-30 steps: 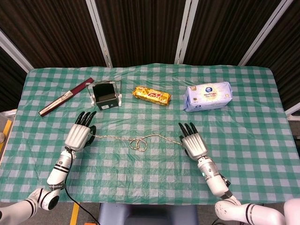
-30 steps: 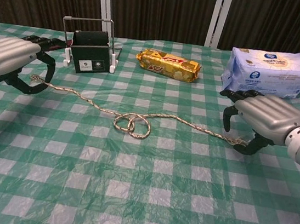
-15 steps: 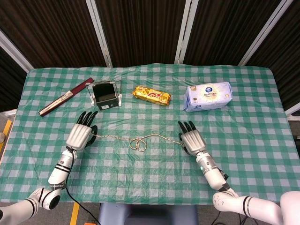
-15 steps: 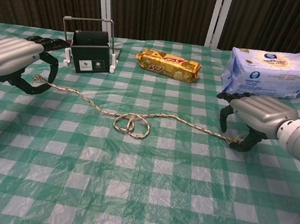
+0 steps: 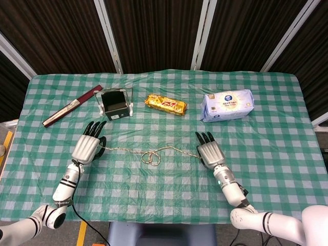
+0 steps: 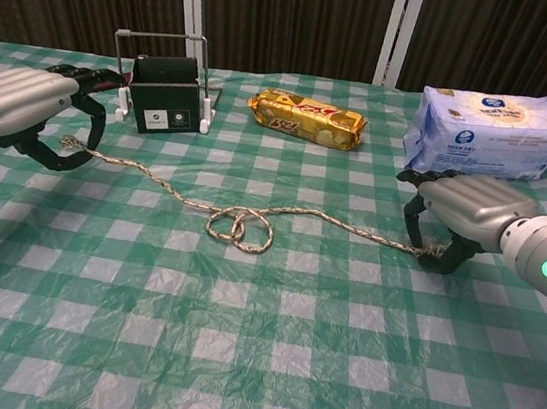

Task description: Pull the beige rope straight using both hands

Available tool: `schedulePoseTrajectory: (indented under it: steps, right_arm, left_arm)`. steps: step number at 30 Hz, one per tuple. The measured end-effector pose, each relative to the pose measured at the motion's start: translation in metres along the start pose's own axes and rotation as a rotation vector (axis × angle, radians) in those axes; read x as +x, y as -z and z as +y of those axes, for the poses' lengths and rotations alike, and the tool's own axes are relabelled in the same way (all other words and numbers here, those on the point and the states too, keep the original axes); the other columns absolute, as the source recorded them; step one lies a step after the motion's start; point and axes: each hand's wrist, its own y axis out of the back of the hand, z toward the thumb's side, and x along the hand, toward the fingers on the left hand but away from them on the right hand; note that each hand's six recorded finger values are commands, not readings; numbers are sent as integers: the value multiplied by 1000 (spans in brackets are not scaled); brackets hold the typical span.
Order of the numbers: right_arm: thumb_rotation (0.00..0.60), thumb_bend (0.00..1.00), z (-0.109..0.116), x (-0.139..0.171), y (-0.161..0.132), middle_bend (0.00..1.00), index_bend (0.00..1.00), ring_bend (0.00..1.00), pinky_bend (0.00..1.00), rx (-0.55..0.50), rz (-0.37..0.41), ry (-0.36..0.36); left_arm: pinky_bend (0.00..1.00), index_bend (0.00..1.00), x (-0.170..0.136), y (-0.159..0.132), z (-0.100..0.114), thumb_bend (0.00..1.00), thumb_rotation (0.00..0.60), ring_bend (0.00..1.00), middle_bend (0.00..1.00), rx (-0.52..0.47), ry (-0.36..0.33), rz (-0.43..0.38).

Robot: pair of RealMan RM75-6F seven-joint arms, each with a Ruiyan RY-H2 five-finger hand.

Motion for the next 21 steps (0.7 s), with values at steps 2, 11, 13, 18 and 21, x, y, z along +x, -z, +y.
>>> schedulePoseTrajectory:
  steps: [2,11,13,18,21]
  right_arm:
    - [600,460,0,0,1,18,673,0,0,1,-5,-2]
    - [600,474,-7,0,8,41,698,0,0,23,-33,-30]
    - [600,505,-5,0,9,52,707,0,0,22,-37,-24]
    - [600,578,5,5,19,61,712,0,0,24,-58,21]
    - [600,597,9,10,32,61,714,0,0,26,-80,37]
  left_arm:
    - [0,623,0,1,0,425,600,0,16,-1,3,1]
    - [0,629,-2,4,2,426,600,0,16,-11,-3,11]
    - [0,630,-2,5,3,425,600,0,16,-10,-6,11]
    - [0,631,-5,11,6,425,600,0,15,2,-9,19]
    - [0,631,-8,17,8,425,600,0,15,14,-9,34]
